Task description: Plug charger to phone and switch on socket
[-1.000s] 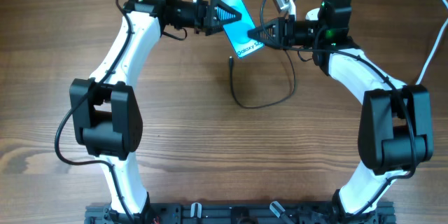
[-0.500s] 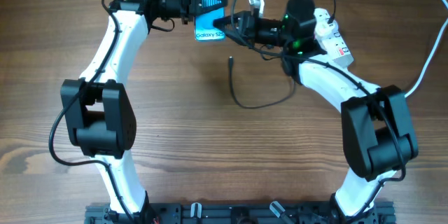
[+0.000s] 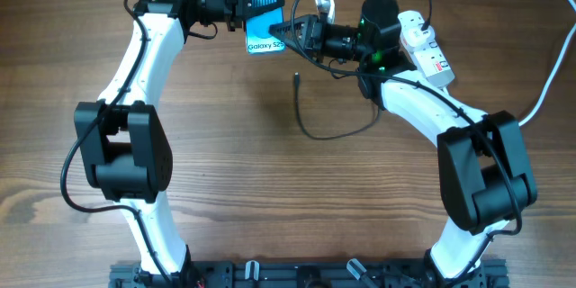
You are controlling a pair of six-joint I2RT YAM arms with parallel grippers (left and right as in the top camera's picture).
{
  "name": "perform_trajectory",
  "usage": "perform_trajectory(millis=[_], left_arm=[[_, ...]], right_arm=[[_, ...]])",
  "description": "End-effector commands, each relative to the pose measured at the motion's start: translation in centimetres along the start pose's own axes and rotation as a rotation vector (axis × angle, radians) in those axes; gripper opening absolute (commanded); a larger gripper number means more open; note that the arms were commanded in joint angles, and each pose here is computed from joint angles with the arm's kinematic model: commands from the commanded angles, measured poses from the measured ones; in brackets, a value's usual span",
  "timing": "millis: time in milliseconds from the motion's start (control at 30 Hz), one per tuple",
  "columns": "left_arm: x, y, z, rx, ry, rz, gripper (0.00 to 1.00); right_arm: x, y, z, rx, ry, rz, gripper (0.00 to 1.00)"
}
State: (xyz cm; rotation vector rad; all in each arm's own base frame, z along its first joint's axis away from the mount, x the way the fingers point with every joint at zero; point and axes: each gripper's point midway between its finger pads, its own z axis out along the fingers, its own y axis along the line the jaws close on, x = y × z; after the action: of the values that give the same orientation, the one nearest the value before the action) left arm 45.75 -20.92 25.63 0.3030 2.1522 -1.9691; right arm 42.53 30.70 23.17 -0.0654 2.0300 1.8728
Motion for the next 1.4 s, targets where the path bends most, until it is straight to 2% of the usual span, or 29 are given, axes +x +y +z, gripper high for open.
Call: perform_trajectory(millis=[0, 167, 300, 467, 700, 767, 800, 833, 867, 900, 1033, 1367], left_arm=[[0.3, -2.1, -0.8, 0.064, 0.025, 0.034, 0.53], [0.3, -2.1, -0.8, 0.064, 0.025, 0.034, 0.55], [0.3, -2.1, -0.8, 0.064, 0.025, 0.034, 0.52], [0.2, -2.1, -0.8, 0.063, 0.023, 0.050, 0.35], [0.1, -2.0, -0.8, 0.054, 0.017, 0.054, 0.05], [0.1, -2.0, -0.8, 0.054, 0.017, 0.053, 0.04], [0.1, -2.0, -0.8, 0.054, 0.017, 0.053, 0.04], [0.1, -2.0, -0.8, 0.055, 0.017, 0.052, 0.04], [0.1, -2.0, -0.8, 0.054, 0.018, 0.046, 0.04], [0.2, -1.9, -0.8, 0.054, 0.019, 0.037, 0.04], [0.6, -1.6, -0.7, 0.052, 0.025, -0.018, 0.04], [1.9, -2.1, 1.6, 0.069, 0.081, -0.036, 0.04]], right_arm=[[-2.1, -0.6, -1.3, 0.017, -0.076, 0.002, 0.04], [-2.4, -0.6, -1.6, 0.016, -0.085, 0.015, 0.04], [-2.5, -0.6, -1.6, 0.017, -0.088, 0.019, 0.04], [-1.6, -0.9, -1.5, 0.020, -0.045, 0.045, 0.04], [-0.5, -0.5, -1.5, -0.004, 0.022, 0.045, 0.04], [-0.3, -0.4, -1.5, -0.009, 0.034, 0.042, 0.05], [-0.1, -0.3, -1.6, -0.014, 0.046, 0.022, 0.30], [0.2, -0.2, -1.7, -0.022, 0.065, 0.004, 0.48], [1.0, 0.1, -1.8, -0.042, 0.113, -0.013, 0.56], [1.6, 0.4, -2.0, -0.059, 0.150, -0.024, 0.59], [3.3, 1.1, -3.4, -0.127, 0.276, -0.104, 0.61], [3.1, 1.1, -4.2, -0.136, 0.287, -0.112, 0.53]])
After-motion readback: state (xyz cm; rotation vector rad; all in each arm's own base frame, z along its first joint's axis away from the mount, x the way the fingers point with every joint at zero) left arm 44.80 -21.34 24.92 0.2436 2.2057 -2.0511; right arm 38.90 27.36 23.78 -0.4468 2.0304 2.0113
